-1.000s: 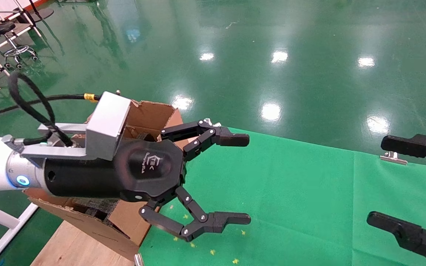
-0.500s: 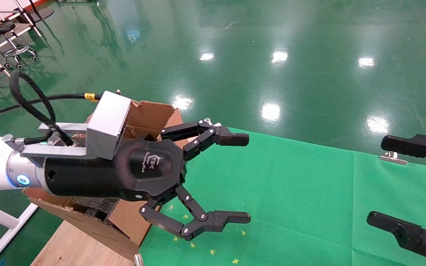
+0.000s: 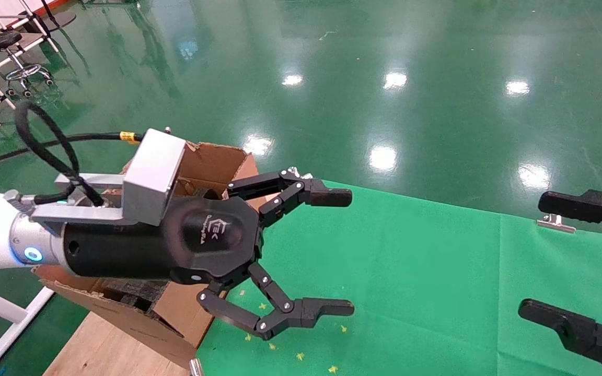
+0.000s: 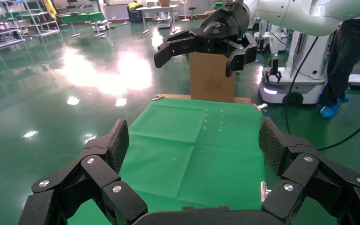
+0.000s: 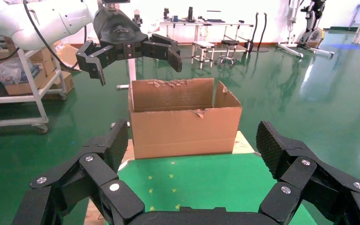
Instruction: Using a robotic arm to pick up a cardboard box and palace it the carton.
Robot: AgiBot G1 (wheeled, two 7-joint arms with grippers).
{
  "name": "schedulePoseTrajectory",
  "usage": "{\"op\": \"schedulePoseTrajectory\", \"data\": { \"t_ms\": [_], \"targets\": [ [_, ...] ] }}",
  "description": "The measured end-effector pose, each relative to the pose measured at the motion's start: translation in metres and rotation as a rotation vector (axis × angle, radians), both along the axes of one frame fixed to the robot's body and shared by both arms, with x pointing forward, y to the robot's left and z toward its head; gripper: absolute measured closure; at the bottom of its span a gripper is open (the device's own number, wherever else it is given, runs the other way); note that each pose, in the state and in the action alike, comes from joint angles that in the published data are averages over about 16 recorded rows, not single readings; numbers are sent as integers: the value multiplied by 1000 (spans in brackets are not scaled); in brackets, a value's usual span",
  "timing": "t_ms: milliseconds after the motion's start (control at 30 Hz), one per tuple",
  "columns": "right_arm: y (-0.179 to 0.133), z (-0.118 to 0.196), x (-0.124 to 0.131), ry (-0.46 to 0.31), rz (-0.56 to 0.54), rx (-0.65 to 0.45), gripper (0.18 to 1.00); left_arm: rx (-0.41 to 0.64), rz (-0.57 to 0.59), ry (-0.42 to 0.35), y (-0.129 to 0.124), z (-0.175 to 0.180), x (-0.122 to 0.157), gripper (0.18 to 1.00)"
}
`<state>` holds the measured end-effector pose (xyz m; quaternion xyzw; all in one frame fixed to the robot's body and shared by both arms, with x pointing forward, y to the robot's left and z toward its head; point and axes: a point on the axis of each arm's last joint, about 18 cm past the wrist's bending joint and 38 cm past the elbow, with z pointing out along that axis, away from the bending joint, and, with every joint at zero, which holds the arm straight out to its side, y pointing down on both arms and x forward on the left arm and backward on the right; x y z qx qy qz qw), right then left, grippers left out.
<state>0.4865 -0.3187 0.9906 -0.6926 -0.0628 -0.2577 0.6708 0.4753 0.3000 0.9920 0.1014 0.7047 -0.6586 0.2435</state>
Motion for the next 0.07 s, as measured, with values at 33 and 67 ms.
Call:
{"op": "schedulePoseTrajectory", "data": {
  "t_ms": [33, 67],
  "targets": [
    [0, 0, 0, 0, 0, 0, 178, 0, 0, 0, 0, 0, 0, 183],
    [0, 0, 0, 0, 0, 0, 178, 0, 0, 0, 0, 0, 0, 183]
  ]
}}
